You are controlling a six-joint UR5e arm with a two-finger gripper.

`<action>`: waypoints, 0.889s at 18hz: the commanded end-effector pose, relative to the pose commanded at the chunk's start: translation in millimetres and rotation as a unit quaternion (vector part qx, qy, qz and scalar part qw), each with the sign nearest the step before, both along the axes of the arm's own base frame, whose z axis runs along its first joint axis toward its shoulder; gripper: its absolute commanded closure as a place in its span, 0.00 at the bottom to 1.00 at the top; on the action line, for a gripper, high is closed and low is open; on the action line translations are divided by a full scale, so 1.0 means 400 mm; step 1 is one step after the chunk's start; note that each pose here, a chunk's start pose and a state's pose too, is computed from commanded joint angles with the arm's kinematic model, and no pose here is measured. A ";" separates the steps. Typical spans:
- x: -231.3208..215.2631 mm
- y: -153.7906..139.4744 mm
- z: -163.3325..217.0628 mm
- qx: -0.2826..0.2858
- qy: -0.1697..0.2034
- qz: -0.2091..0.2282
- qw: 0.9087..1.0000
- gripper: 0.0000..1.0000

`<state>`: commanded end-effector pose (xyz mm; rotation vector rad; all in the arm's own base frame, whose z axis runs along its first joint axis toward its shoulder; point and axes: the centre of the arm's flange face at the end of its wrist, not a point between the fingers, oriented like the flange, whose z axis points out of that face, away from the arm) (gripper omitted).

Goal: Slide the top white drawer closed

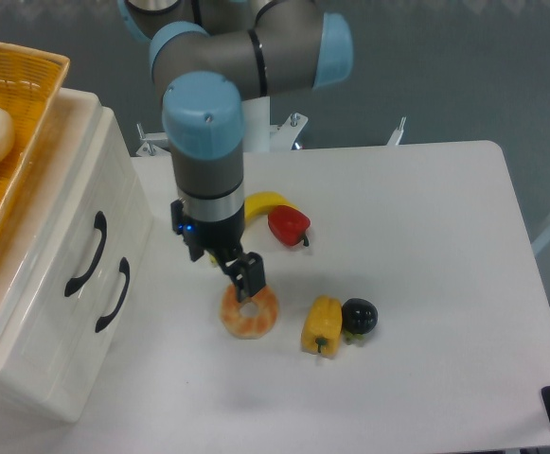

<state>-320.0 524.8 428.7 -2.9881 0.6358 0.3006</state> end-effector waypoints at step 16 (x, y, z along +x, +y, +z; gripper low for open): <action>-0.280 -0.365 0.092 0.029 0.001 -0.110 0.994 0.00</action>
